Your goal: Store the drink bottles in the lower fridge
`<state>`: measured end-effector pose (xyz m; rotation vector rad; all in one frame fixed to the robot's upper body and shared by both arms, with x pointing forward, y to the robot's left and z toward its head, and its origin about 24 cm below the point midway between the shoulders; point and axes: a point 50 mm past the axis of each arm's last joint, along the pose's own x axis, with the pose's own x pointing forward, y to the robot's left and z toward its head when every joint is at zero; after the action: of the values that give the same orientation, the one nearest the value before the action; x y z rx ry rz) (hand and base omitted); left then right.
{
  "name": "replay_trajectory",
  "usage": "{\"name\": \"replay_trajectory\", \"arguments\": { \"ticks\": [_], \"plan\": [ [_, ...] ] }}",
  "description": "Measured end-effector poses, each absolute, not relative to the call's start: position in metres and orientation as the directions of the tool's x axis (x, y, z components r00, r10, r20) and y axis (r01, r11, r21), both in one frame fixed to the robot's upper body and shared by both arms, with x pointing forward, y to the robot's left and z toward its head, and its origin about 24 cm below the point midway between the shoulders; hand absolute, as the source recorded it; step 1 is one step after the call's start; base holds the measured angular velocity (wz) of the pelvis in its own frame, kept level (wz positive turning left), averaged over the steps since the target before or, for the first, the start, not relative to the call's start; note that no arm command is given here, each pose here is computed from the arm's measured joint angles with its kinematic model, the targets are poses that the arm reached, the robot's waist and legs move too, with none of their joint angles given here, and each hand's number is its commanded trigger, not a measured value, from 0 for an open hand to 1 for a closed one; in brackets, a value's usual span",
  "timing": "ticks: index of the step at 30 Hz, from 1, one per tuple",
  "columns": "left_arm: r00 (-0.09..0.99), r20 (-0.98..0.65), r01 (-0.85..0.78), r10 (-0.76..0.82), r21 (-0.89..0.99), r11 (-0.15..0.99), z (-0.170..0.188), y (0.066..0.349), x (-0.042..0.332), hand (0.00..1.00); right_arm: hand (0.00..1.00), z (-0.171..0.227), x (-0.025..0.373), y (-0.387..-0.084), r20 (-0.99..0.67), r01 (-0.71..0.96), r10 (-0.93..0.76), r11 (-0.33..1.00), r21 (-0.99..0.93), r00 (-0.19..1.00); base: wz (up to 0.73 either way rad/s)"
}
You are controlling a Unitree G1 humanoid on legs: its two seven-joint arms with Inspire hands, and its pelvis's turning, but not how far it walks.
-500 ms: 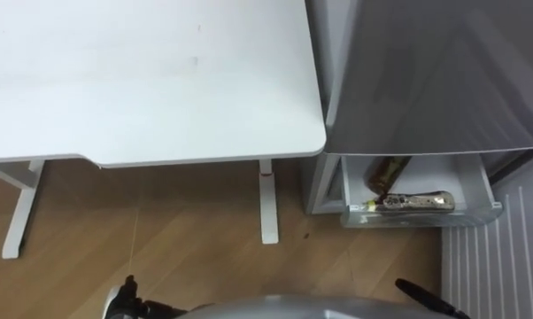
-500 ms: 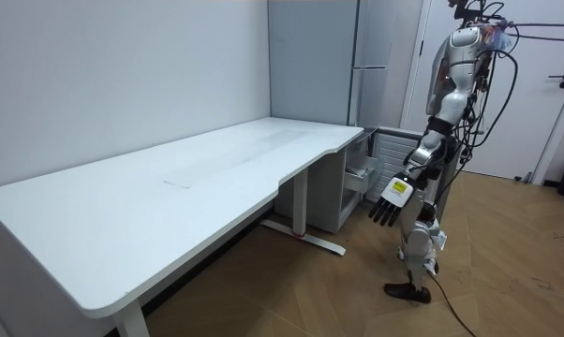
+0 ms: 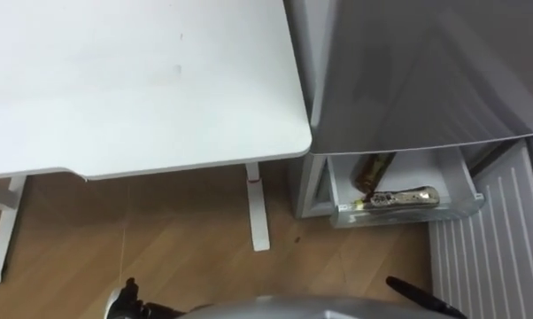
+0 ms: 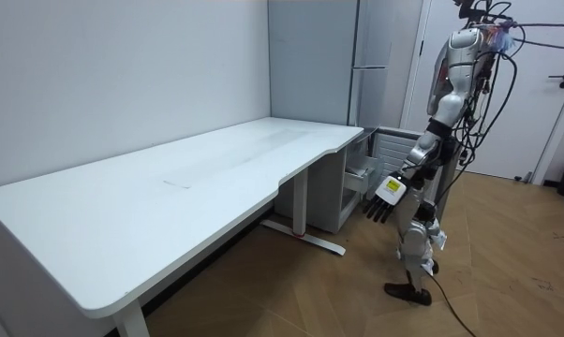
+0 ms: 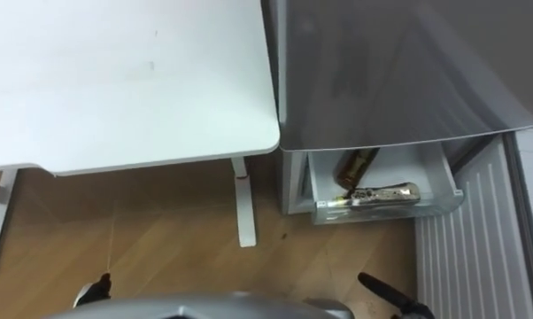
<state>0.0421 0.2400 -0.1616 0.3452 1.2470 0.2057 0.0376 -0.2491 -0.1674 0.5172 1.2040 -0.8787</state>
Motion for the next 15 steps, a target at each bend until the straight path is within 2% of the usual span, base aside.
{"name": "replay_trajectory", "arguments": {
  "ticks": [9, 13, 15],
  "plan": [
    [0.295, -0.889, 0.031, 0.35, 0.375, 0.927, -0.161, 0.243, 0.032, 0.0, 0.0, -0.166, 0.041, -0.252, -0.947, 0.874, -0.3, 0.483, -0.044, 0.118, 0.0],
    [0.321, -0.881, 0.03, 0.348, 0.376, 0.926, -0.16, 0.243, 0.045, 0.0, 0.0, -0.162, 0.071, -0.251, -0.937, 0.93, -0.284, 0.356, 0.093, 0.203, 0.01],
    [0.346, -0.876, 0.049, 0.335, 0.373, 0.926, -0.16, 0.24, 0.06, 0.0, 0.0, -0.157, 0.1, -0.249, -0.922, 0.935, -0.278, 0.302, 0.184, 0.271, 0.0]
  ]
}}
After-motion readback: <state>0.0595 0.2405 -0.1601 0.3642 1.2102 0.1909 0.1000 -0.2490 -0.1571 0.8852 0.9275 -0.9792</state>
